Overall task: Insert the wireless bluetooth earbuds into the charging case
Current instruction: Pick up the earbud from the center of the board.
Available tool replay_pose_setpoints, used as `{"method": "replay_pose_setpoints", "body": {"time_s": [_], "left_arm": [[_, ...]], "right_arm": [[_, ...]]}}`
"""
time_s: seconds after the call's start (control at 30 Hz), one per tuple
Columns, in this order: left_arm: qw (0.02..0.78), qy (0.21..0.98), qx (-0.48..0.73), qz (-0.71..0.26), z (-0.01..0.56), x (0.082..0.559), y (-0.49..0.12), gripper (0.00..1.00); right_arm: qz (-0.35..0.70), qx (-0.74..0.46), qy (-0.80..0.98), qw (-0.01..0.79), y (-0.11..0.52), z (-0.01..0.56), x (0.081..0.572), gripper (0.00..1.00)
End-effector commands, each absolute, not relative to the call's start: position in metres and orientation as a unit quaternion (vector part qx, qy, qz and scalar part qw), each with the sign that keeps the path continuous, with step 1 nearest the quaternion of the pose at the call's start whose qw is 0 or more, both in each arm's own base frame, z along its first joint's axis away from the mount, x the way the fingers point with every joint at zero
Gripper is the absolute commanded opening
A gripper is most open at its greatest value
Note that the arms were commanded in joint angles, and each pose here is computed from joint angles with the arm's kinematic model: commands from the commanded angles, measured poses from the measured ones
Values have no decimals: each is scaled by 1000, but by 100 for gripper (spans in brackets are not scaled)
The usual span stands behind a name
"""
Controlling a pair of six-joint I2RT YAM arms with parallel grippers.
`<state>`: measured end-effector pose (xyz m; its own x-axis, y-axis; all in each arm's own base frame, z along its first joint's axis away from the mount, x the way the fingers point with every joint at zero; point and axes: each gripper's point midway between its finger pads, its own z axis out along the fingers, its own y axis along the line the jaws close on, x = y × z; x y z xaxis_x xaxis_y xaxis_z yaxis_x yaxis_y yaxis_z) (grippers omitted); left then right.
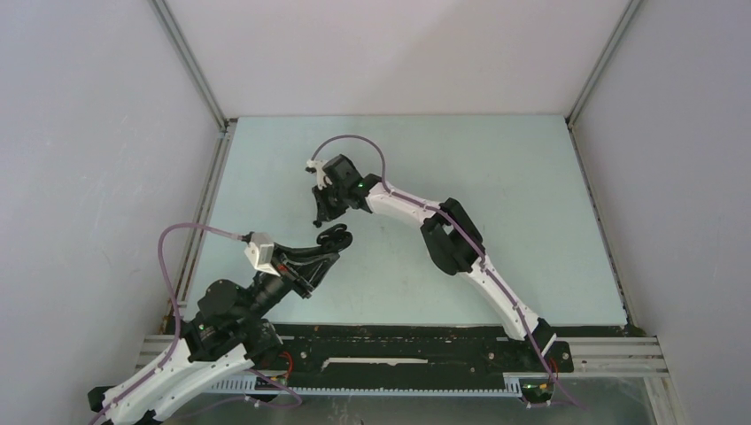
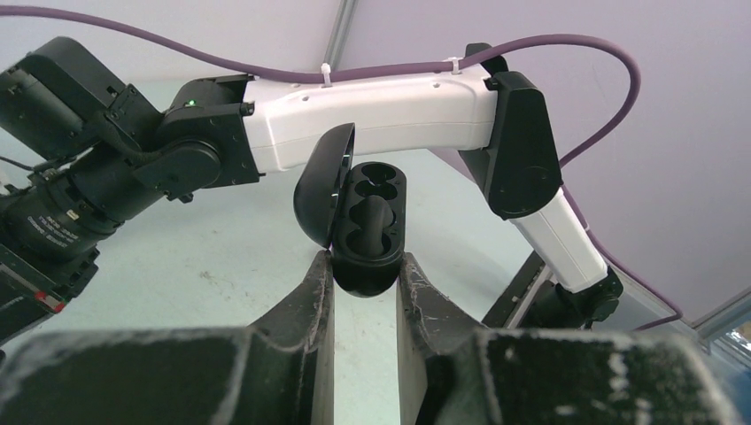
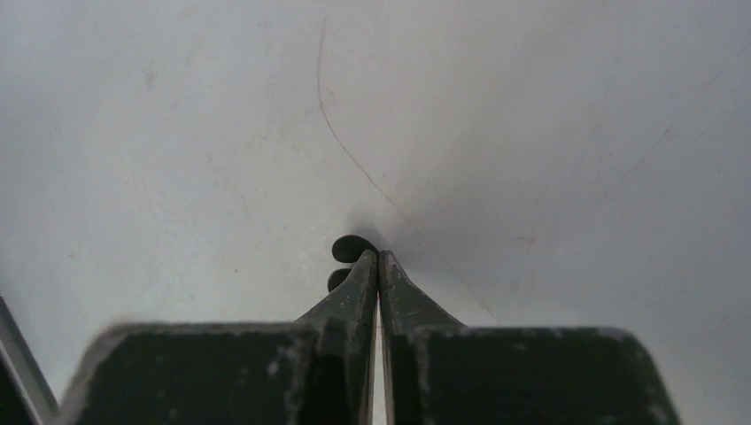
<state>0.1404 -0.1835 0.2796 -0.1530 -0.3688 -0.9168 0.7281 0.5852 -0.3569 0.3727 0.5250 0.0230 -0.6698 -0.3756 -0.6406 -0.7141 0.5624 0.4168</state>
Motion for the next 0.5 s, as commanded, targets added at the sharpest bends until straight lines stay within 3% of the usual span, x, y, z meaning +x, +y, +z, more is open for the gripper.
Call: {"method": "replay_pose_setpoints", "body": {"time_s": [0.0, 0.47], "left_arm": [[645, 602, 134, -451, 300, 135, -178, 0], [647, 589, 139, -464, 305, 128, -177, 0]], "right_arm": [[315, -343, 851, 241, 517, 33, 354, 0], [372, -317, 853, 185, 448, 69, 267, 0]]}}
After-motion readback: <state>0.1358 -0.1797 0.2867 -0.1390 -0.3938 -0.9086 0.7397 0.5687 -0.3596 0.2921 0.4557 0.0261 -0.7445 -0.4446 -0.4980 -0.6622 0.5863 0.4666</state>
